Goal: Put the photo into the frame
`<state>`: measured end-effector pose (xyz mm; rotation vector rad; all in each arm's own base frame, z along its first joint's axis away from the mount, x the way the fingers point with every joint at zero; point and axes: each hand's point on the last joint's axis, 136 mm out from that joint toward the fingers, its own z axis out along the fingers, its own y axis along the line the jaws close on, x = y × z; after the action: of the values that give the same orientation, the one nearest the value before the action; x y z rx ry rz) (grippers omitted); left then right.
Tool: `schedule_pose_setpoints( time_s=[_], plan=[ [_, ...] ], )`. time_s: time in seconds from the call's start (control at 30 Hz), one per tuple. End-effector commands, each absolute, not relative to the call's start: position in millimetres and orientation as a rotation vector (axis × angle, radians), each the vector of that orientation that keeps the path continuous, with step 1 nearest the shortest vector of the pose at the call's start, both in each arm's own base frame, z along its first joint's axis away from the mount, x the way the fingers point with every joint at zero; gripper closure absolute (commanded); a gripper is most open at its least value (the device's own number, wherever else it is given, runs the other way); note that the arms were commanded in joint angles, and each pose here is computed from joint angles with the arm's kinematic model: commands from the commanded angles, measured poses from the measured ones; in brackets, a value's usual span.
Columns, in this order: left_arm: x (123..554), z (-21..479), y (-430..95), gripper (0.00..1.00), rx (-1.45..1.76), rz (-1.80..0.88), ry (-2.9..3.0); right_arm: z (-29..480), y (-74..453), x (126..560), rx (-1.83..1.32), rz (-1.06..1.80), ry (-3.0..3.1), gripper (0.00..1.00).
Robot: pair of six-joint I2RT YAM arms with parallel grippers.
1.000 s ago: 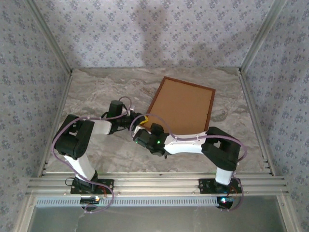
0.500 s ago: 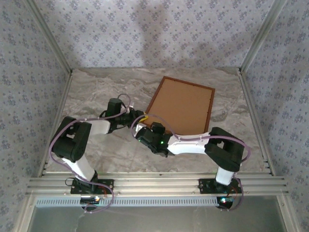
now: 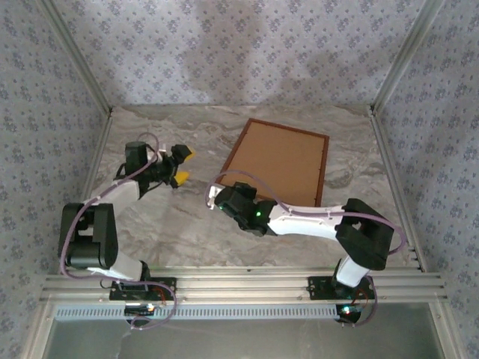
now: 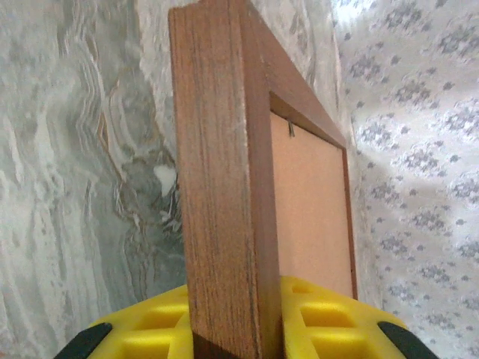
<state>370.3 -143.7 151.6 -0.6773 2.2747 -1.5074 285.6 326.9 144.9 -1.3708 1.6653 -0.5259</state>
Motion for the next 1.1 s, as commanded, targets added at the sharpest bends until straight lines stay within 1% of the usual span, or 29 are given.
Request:
schedule_pose_setpoints(
  time_s=[0.0,0.13,0.27,0.4,0.57,0.8,0.97,1.07],
  plan=[
    [364.1,147.4,-141.9,0.02,-0.681,-1.491,2.291,224.3,373.1,278.7,-1.202,-0.235,1.545,1.00],
    [363.9,139.8,-142.0,0.01,-0.709,-1.507,2.287,260.1,379.5,276.7,-1.141,-0.200,1.489,1.00],
    [364.4,136.1,-143.0,0.01,-0.714,-1.516,2.293,293.2,372.6,282.2,-1.000,-0.159,1.479,1.00],
    [365.7,135.9,-143.3,0.02,-0.710,-1.520,2.293,324.7,351.9,292.9,-0.806,-0.007,1.523,1.00],
    [364.7,134.2,-144.0,0.01,-0.708,-1.528,2.297,345.5,310.5,308.8,-0.553,0.182,1.553,1.00],
    [364.6,130.1,-144.1,0.01,-0.715,-1.527,2.301,345.8,233.0,317.7,-0.239,0.395,1.582,1.00],
    [367.3,129.9,-144.3,0.01,-0.723,-1.531,2.294,338.4,179.7,312.9,-0.057,0.403,1.593,1.00],
    [369.5,130.4,-144.7,0.01,-0.725,-1.525,2.291,321.6,149.2,308.3,0.056,0.366,1.633,1.00]
  ],
)
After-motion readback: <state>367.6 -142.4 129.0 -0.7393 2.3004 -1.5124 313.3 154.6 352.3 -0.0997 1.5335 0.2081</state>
